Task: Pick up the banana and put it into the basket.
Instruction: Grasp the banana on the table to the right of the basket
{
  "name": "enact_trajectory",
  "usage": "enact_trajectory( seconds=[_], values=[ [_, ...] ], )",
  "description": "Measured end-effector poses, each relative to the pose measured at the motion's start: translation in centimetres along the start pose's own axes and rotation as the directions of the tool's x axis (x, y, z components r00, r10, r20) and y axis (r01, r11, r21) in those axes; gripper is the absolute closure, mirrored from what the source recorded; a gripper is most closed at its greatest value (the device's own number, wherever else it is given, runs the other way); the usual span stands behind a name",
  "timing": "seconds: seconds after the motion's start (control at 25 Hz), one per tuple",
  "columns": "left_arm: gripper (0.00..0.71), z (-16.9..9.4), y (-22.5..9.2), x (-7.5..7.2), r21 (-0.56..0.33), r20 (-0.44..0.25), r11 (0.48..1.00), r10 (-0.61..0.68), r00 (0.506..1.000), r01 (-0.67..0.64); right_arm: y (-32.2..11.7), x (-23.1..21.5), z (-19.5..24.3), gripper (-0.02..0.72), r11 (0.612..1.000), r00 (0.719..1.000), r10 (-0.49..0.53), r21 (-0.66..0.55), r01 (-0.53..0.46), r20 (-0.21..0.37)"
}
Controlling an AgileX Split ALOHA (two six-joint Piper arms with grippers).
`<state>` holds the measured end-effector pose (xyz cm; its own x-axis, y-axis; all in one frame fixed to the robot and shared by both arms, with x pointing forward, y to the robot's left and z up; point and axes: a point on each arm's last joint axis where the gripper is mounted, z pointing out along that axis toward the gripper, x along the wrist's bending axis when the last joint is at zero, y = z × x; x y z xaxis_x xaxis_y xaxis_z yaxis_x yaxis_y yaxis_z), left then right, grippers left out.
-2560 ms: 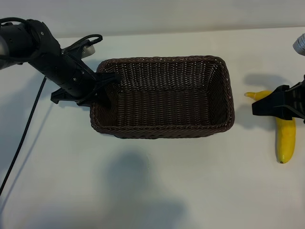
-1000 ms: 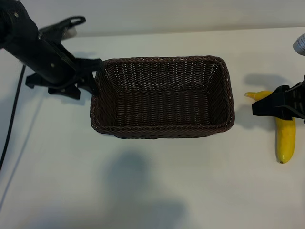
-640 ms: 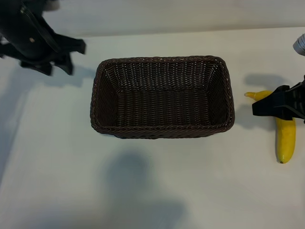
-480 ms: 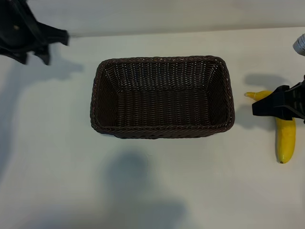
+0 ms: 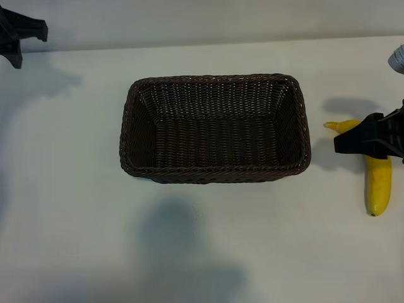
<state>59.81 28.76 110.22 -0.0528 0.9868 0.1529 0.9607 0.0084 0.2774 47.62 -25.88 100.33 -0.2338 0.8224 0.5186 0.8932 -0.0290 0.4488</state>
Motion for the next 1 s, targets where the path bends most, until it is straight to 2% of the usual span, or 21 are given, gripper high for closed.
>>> enact_trajectory(
  seconds=[0.2, 0.56, 0.8, 0.92, 1.0],
  values=[
    [0.223, -3.2, -2.1, 0.6, -0.059, 0.021, 0.998, 0.001, 1.000, 0.000, 0.0, 0.0, 0.0, 0.162, 1.000, 1.000, -0.006, 0.005, 0.006, 0.005],
    [0.222, -5.9, -11.4, 2.0, -0.063, 0.022, 0.998, 0.018, 1.000, -0.017, -0.1, 0.0, 0.0, 0.162, 1.000, 1.000, -0.008, 0.007, 0.008, 0.005],
    [0.222, -5.2, -18.8, 2.4, -0.051, 0.033, 0.998, 0.032, 0.999, -0.030, -0.1, 0.0, 0.0, 0.162, 1.000, 1.000, -0.008, 0.007, 0.008, 0.005],
    [0.222, -4.1, -22.1, 2.2, -0.073, 0.066, 0.997, 0.027, 0.997, -0.022, -0.1, 0.0, 0.0, 0.162, 1.000, 1.000, -0.008, 0.008, 0.008, 0.004],
    [0.222, -3.7, -24.3, 2.2, -0.121, 0.094, 0.993, 0.019, 0.995, -0.008, -0.1, 0.0, 0.0, 0.162, 1.000, 1.000, -0.008, 0.008, 0.008, 0.004]
  ],
)
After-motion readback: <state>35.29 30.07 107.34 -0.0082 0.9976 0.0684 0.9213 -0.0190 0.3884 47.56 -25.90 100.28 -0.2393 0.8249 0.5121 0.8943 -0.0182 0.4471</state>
